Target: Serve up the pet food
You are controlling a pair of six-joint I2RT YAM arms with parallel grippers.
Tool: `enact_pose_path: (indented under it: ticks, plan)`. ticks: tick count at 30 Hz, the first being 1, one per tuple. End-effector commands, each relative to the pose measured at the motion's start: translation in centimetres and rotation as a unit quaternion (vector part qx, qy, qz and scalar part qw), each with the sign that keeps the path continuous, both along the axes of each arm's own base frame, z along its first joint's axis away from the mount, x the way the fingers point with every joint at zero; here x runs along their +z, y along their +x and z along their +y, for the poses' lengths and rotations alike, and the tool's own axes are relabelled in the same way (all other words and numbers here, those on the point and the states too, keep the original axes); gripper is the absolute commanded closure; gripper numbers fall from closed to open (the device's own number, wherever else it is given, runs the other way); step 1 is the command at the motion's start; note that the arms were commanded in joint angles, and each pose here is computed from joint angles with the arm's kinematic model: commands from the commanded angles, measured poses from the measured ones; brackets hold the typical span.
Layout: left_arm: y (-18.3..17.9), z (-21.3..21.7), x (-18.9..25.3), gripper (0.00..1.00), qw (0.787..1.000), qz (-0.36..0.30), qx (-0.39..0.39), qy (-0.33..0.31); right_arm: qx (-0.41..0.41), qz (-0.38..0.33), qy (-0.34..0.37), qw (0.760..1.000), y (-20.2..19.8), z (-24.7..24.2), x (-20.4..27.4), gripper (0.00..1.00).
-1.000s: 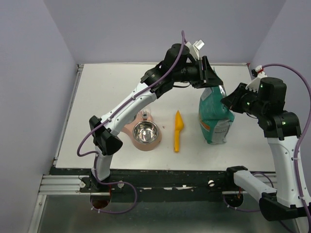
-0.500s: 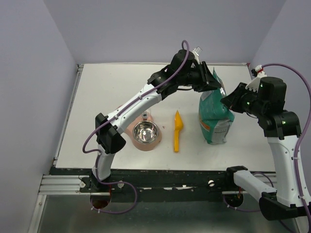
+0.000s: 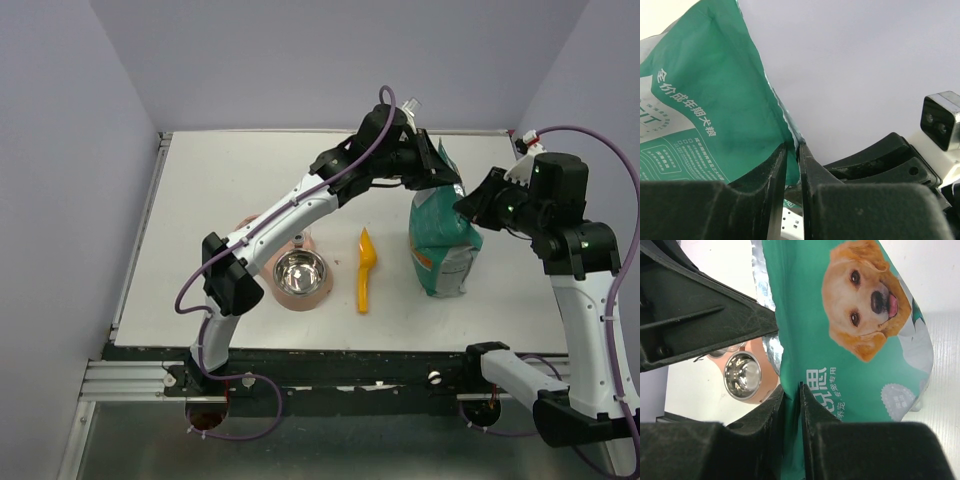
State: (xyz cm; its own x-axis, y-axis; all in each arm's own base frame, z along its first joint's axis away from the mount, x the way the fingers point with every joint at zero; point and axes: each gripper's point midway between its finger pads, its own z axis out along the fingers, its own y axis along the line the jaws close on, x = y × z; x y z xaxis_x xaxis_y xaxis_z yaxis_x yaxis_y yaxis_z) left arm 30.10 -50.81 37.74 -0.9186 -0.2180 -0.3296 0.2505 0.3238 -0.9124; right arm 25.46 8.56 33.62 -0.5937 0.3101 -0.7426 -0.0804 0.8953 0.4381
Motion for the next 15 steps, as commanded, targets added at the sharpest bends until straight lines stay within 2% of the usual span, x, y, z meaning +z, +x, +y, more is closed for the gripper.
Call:
enact_pose_path:
  ticks: [1,3,6,10,15]
  plan:
    - [0.0,-0.6,-1.3,0.79,1.000,0.022,0.009,0.014,0.022,0.008,-0.005,1.000,-0.4,0.5,0.3,0.75]
    - [-0.1,-0.6,-1.5,0.87,1.000,0.021,0.006,0.015,0.024,0.012,-0.006,1.000,-0.3,0.5,0.3,0.73]
    - [-0.2,-0.6,-1.5,1.00,1.000,0.016,0.002,0.017,0.003,0.016,-0.013,1.000,0.1,-0.1,0.7,0.64]
    - [-0.6,0.2,-1.4,1.00,1.000,-0.001,-0.001,0.026,-0.065,0.017,-0.037,0.997,1.5,-2.2,2.4,0.57]
    - [-1.1,0.7,-0.8,1.00,0.999,-0.025,-0.006,0.029,-0.070,0.009,-0.069,0.995,3.7,-2.9,4.1,0.56]
